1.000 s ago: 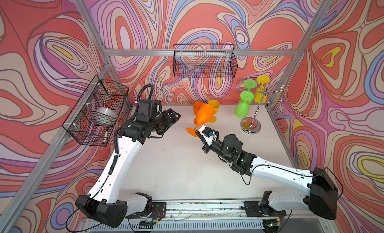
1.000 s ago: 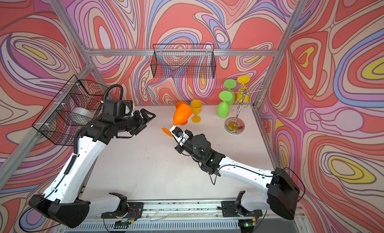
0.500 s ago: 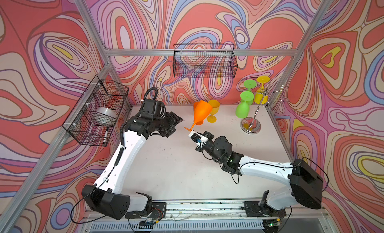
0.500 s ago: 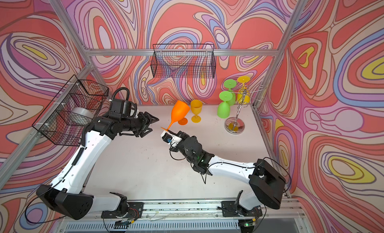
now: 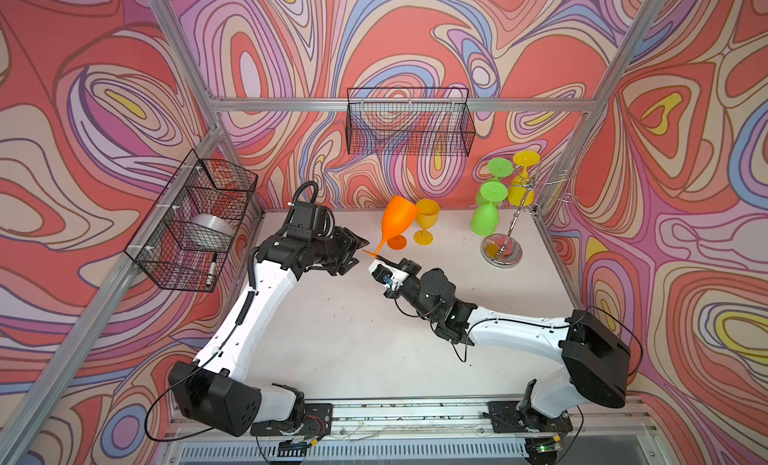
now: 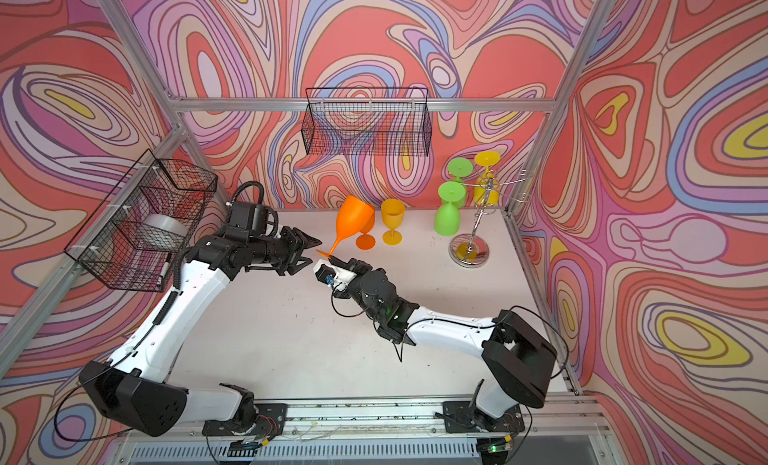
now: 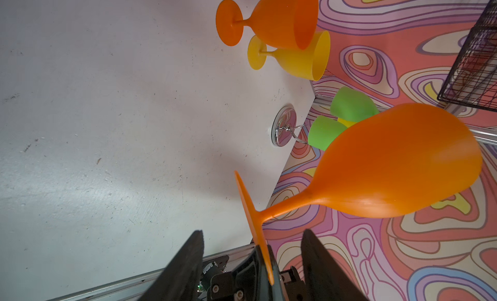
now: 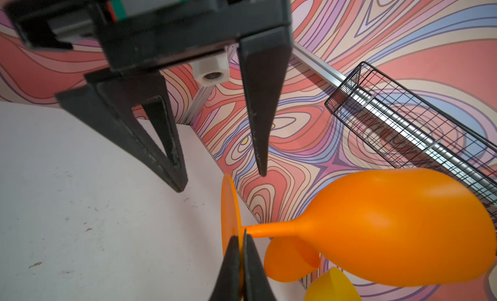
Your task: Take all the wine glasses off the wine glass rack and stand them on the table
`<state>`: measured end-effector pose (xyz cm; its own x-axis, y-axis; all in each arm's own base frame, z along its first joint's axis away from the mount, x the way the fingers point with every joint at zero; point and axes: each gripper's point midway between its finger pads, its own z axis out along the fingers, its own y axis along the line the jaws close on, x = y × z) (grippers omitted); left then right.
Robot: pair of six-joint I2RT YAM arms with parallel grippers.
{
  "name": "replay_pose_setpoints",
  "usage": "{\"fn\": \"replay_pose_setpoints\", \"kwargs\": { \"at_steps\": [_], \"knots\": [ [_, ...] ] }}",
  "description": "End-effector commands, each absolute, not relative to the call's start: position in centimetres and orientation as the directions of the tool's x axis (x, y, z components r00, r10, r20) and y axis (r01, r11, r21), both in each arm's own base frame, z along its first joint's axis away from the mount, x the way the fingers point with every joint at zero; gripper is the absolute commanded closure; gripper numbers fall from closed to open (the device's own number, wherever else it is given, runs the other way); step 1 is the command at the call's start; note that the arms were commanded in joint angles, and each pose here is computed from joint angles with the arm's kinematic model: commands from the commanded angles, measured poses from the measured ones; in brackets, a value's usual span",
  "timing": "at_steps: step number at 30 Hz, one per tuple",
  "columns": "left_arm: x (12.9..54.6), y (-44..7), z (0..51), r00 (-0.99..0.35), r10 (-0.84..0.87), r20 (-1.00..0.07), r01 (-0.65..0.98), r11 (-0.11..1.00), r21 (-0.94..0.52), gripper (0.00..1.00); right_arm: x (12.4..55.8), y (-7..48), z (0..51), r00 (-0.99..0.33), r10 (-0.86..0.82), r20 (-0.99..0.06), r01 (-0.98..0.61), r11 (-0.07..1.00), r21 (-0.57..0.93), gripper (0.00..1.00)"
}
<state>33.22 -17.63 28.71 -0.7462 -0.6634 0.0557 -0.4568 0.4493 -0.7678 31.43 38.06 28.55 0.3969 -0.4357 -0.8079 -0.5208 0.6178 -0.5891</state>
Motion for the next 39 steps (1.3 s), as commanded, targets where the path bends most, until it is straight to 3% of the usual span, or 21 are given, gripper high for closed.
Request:
{"fn": "replay_pose_setpoints", "kwargs": {
  "at_steps": [1,5,9,16,22,23,26,30,33,39],
  "knots": [
    [33.7,-18.0,28.0,-0.738,-0.668,0.097,-0.478,0.416,-0.773,0.46,31.3,38.8,30.0,0.436,-0.408,-0.802,-0.499,0.632,-0.593,1.0],
    [33.7,-18.1,27.4,-0.734,-0.67,0.112,-0.489,0.407,-0.772,0.53,31.2,38.8,30.0,0.444,-0.413,-0.795,-0.495,0.626,-0.602,1.0],
    [33.8,-18.2,26.8,-0.728,-0.674,0.123,-0.5,0.4,-0.768,0.65,31.2,38.8,29.8,0.455,-0.428,-0.781,-0.482,0.618,-0.62,1.0],
    [34.3,-18.4,26.1,-0.725,-0.676,0.135,-0.501,0.383,-0.776,1.0,31.0,39.0,29.6,0.469,-0.423,-0.775,-0.487,0.609,-0.626,1.0],
    [34.3,-18.1,25.8,-0.722,-0.684,0.108,-0.49,0.394,-0.778,1.0,30.6,39.2,29.3,0.488,-0.452,-0.747,-0.478,0.577,-0.662,1.0],
    [34.2,-17.8,25.8,-0.718,-0.69,0.092,-0.486,0.402,-0.776,1.0,30.5,39.1,29.6,0.481,-0.447,-0.754,-0.486,0.58,-0.654,0.95],
    [34.4,-17.0,25.9,-0.713,-0.7,0.036,-0.463,0.432,-0.774,1.0,30.2,38.8,30.5,0.434,-0.419,-0.797,-0.533,0.595,-0.602,0.66],
    [35.0,-16.4,25.9,-0.743,-0.669,0.004,-0.412,0.454,-0.79,1.0,28.6,38.9,31.1,0.387,-0.368,-0.846,-0.641,0.552,-0.533,0.52],
    [35.5,-15.9,25.3,-0.764,-0.646,0.01,-0.378,0.435,-0.817,1.0,28.0,39.0,31.5,0.315,-0.346,-0.884,-0.701,0.542,-0.463,0.45],
    [36.7,-14.5,24.9,-0.794,-0.606,-0.046,-0.291,0.446,-0.846,1.0,27.3,38.4,32.7,0.196,-0.318,-0.928,-0.759,0.55,-0.349,0.44]
  ]
}}
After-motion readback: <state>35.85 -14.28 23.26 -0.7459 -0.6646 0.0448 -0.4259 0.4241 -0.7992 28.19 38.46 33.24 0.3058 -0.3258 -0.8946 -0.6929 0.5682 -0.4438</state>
